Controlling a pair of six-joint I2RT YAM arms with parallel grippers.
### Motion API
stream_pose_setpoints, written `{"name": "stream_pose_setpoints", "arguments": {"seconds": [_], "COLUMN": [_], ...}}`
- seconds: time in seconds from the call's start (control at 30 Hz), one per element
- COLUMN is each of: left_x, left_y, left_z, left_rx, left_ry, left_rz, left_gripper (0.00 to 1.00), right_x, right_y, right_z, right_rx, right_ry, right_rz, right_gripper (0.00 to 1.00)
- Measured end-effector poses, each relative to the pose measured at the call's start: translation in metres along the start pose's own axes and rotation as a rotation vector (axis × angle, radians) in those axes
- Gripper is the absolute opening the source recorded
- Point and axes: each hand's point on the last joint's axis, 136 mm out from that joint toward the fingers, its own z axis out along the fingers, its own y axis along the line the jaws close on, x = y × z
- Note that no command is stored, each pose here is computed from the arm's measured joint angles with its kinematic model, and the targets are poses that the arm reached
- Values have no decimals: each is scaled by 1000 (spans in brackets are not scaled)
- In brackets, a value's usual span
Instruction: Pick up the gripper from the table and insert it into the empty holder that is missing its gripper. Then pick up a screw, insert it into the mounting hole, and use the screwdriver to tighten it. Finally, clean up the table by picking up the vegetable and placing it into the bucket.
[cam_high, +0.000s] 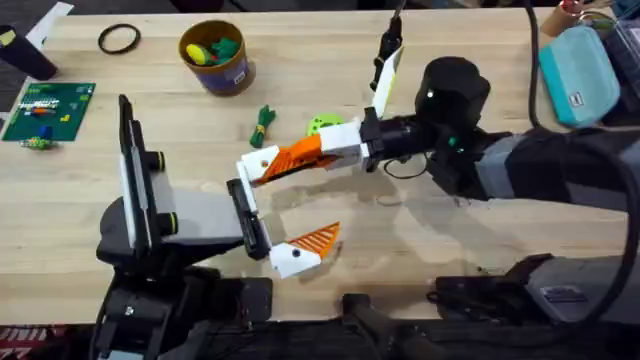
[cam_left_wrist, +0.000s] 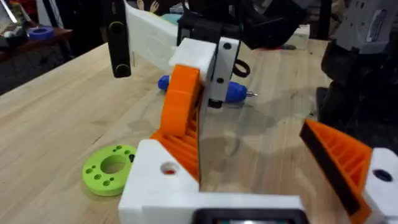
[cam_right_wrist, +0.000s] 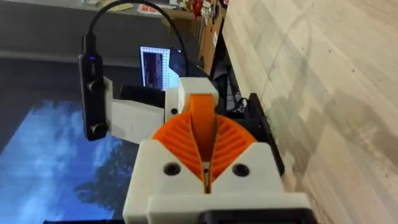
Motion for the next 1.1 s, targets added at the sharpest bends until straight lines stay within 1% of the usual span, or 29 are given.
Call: {"name": "stream_pose_setpoints", "arguments": {"seconds": [0.1,0.53,1.1], "left_x": [0,0,0], "left_y": [1,4,6], "left_z": [0,0,0], "left_rx": [-6,-23,-32], "left_ry": [0,2,2], "left_rz": [-11,-6,-9], "left_gripper": [981,981,981], "right_x": [-1,0,-2], "right_y": [-1,2,1], "right_z": [1,10,12], "right_rx": [0,-8,-3], "right_ry": [0,-9,-24], "right_rz": [3,-5,-6], "right_gripper": [18,18,18]}}
